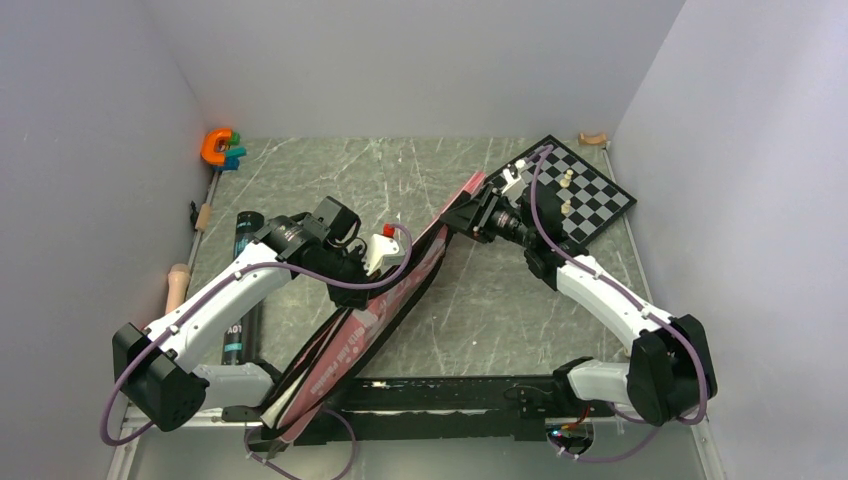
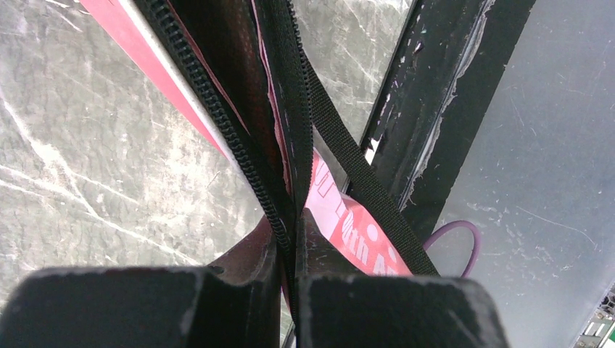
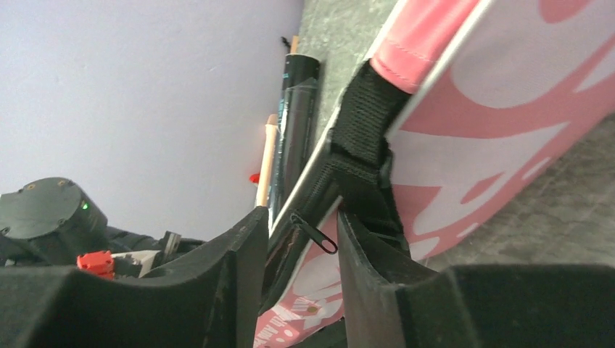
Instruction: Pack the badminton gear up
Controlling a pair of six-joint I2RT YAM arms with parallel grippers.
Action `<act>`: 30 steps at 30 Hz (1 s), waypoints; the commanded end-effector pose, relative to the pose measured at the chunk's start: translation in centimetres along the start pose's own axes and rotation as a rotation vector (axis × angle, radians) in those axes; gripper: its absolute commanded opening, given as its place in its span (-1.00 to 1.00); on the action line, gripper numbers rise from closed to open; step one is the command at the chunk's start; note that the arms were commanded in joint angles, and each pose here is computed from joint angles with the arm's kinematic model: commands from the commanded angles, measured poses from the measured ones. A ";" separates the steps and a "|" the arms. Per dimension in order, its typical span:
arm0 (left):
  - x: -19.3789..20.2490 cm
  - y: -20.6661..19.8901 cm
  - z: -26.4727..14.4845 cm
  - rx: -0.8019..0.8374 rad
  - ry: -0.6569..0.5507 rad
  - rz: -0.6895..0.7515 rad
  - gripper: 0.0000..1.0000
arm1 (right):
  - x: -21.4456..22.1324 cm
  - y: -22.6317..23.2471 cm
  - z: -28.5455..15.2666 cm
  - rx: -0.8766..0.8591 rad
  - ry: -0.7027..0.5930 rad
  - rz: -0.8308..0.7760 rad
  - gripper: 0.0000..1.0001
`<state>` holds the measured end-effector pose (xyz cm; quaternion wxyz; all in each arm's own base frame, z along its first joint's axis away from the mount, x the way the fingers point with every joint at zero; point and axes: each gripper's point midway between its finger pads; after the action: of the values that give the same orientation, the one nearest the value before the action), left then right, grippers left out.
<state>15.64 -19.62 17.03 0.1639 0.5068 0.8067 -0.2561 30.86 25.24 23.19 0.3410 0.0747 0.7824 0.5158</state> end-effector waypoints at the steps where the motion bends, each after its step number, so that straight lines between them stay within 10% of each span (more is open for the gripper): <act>1: -1.8 -1.4 -1.3 0.044 -0.082 0.053 -1.00 | -0.8 3.1 -0.3 -0.141 -0.015 -0.055 -0.18; 30: -2.1 -1.0 -1.4 0.032 -0.073 0.042 -1.00 | 1.3 3.1 -1.9 -0.171 0.035 -0.040 -0.78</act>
<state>14.99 -19.46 17.09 0.1512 0.5058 0.8077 -0.2626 28.91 25.62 23.65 0.3299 0.0444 0.7639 0.5528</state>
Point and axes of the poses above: each gripper's point midway between its finger pads, its own z axis out along the fingers, its own y axis along the line the jaws close on, x = y × z, and after that the axes turned 2 degrees about -z, right-handed
